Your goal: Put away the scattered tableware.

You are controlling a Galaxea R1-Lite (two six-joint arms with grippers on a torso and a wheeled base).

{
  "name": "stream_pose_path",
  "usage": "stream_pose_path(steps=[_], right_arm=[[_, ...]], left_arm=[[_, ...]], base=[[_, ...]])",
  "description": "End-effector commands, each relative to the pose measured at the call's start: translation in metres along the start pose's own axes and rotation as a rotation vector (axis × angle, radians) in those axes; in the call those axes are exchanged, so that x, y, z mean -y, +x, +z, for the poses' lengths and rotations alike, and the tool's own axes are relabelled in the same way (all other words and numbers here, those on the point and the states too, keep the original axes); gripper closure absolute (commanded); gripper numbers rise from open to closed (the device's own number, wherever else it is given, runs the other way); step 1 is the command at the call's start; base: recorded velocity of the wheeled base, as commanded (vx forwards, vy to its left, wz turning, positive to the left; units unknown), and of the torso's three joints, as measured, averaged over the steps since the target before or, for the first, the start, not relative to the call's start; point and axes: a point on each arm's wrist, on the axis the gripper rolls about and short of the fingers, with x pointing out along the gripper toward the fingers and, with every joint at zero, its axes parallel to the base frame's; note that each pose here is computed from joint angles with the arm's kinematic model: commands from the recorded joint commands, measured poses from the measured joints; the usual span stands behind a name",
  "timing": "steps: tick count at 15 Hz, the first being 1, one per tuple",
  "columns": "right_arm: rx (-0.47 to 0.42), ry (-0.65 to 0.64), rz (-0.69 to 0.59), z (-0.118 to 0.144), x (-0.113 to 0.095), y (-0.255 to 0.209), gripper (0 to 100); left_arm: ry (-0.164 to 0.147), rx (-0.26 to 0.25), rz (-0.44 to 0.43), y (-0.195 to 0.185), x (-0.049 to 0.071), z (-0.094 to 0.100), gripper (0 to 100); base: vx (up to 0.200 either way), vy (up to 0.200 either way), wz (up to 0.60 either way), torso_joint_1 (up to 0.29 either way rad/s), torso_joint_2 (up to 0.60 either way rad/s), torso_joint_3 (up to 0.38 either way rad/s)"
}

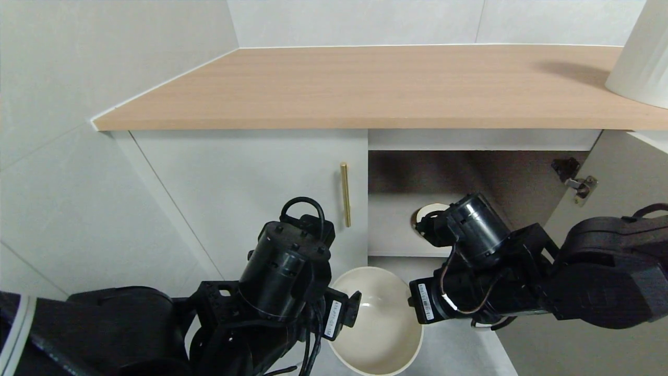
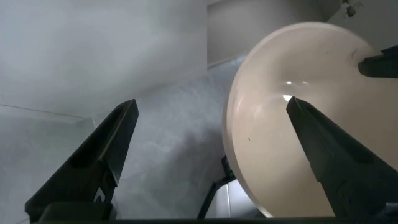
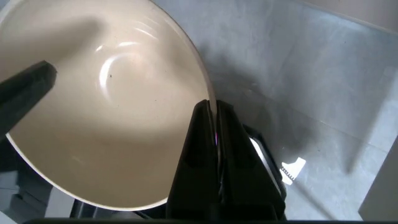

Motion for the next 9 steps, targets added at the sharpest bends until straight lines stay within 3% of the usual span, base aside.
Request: stream_pose_path(steps=[1, 4, 7, 9], right_arm=[[0.006, 0.018, -0.006, 0.002, 0.003, 0.001, 100], [0.131, 0.2, -0.068, 0.022, 0.033, 0.013, 100], [0.243, 0.286, -0.21, 0.025, 0.075, 0.034, 100], [0.367, 0.312, -0.211, 0.024, 0.094, 0.037, 100]], left_arm=[[-0.006, 0.006, 0.0, -0.001, -0.001, 0.001, 0], [-0.007, 0.006, 0.001, -0.001, -0.001, 0.001, 0], [-0.012, 0.006, 0.003, -0.001, -0.002, 0.002, 0], [-0.014, 0.006, 0.004, 0.0, -0.003, 0.002, 0]], base=[[0.0, 0.0, 0.0, 0.0, 0.0, 0.0], [0.0, 0.0, 0.0, 0.0, 0.0, 0.0], [0.0, 0.0, 0.0, 0.0, 0.0, 0.0], [0.0, 0.0, 0.0, 0.0, 0.0, 0.0]])
